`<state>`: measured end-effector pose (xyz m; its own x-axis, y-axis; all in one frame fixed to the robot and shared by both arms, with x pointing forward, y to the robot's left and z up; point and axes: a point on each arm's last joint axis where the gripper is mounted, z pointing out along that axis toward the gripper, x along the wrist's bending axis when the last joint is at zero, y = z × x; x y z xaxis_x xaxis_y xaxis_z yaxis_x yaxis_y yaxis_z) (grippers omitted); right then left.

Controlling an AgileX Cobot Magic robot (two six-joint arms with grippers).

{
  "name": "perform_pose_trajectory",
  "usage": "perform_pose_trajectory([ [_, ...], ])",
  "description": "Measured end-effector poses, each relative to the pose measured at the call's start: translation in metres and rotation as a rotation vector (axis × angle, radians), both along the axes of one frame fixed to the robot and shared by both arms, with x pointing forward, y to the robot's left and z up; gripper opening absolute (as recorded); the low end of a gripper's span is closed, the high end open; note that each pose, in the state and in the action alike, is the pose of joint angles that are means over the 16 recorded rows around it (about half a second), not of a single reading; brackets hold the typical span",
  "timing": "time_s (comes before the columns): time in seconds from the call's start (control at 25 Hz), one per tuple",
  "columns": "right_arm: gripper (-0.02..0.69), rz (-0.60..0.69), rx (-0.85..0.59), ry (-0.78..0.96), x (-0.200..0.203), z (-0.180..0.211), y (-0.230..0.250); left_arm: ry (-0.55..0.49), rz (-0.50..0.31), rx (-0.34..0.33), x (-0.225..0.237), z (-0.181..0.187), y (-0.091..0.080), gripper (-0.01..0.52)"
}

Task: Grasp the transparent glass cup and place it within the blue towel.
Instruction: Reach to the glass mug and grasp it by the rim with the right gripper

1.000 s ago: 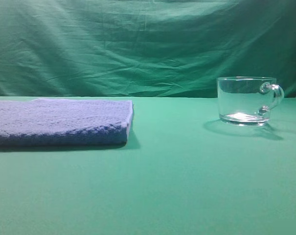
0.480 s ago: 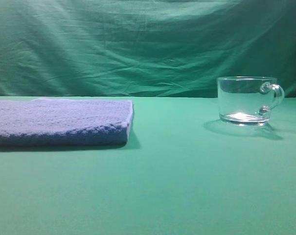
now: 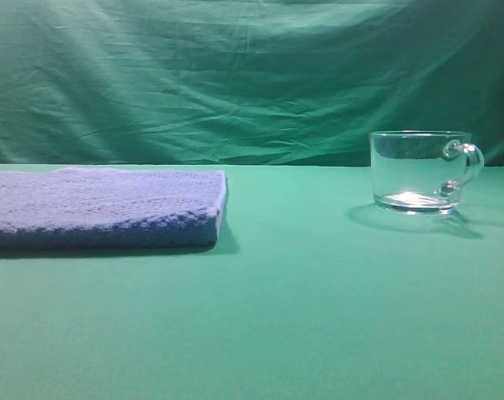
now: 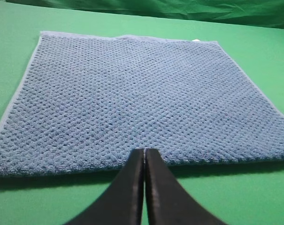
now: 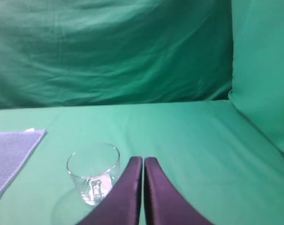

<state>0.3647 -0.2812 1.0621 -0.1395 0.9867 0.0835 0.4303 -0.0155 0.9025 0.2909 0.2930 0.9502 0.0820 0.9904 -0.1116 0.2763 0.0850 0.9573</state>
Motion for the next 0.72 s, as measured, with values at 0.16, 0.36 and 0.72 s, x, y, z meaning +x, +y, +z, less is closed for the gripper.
perform_pose_trajectory([
  [0.16, 0.0, 0.064, -0.052, 0.141, 0.035, 0.005, 0.007, 0.0, 0.0, 0.0, 0.0, 0.0, 0.0, 0.0],
  [0.36, 0.0, 0.182, -0.134, 0.309, 0.073, 0.001, 0.02, 0.0, 0.0, 0.0, 0.0, 0.0, 0.0, 0.0],
  [0.72, 0.145, 0.343, -0.223, 0.581, 0.121, -0.037, 0.047, 0.0, 0.0, 0.0, 0.0, 0.0, 0.0, 0.0],
])
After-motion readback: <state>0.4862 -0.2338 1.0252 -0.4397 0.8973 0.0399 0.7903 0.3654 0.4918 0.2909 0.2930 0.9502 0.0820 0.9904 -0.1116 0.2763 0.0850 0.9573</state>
